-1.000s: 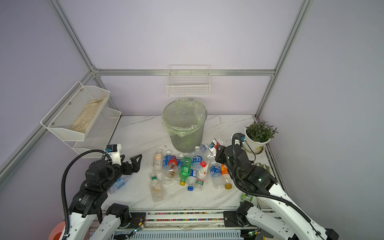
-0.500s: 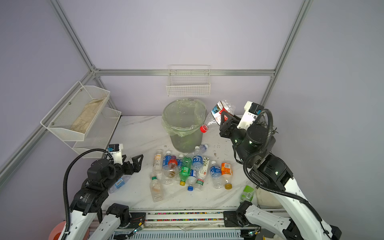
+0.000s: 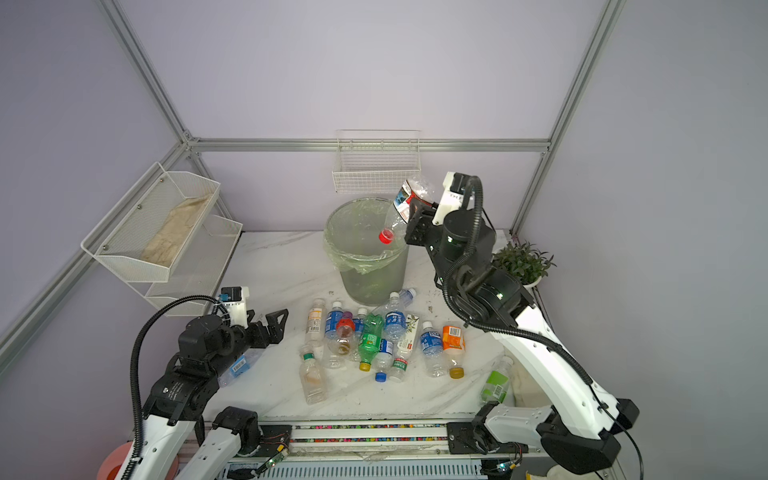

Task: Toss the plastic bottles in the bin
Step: 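Lift the clear bottle with the right gripper over the bin and release it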

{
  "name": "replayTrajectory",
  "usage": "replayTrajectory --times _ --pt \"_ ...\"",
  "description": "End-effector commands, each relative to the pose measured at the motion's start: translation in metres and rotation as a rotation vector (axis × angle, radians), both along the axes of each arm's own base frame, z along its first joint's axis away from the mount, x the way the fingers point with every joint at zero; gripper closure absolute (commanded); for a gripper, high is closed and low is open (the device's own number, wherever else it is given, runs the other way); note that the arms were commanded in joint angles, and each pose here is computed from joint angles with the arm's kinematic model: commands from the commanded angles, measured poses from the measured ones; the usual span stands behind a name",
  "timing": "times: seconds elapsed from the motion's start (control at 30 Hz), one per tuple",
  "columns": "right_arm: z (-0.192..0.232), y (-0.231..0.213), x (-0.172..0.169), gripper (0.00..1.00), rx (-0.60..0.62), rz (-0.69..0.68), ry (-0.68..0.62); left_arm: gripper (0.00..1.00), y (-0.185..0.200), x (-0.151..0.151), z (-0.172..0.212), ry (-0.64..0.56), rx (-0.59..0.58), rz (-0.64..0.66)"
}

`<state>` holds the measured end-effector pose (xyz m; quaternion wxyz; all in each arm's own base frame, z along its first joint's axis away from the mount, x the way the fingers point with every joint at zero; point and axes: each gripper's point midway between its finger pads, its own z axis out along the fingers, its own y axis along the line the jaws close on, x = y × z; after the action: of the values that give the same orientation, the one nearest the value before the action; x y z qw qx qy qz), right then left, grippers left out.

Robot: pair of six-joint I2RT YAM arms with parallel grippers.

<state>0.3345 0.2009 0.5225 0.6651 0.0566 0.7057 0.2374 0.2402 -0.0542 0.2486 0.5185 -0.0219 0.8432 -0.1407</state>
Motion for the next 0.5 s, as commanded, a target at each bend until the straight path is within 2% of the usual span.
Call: replayTrajectory --times 0.0,0.03,0.07,0.17,0.2,0.47 --pt "-0.015 0.030 0.035 0.60 -0.112 -0.018 0.042 0.00 -0.006 0.000 -0.008 0.010 0.003 -0.031" --pt "-0.022 0.038 0.044 0.56 -0.134 -0.022 0.060 0.00 -0.006 0.000 -0.009 0.011 0.003 -0.033" --pt "-0.030 0.045 0.054 0.48 -0.161 -0.032 0.085 0.00 -0.007 0.000 -0.008 0.010 0.004 -0.034" --pt "-0.047 0.054 0.070 0.10 -0.223 -0.062 0.161 0.00 -0.008 -0.002 -0.008 0.008 0.008 -0.036" --pt "-0.047 0.053 0.071 0.03 -0.223 -0.074 0.172 0.00 -0.008 -0.002 -0.008 0.005 0.010 -0.038" --pt "-0.023 0.026 0.039 0.03 -0.119 -0.063 0.086 0.00 -0.012 -0.002 -0.009 0.011 0.019 -0.051"
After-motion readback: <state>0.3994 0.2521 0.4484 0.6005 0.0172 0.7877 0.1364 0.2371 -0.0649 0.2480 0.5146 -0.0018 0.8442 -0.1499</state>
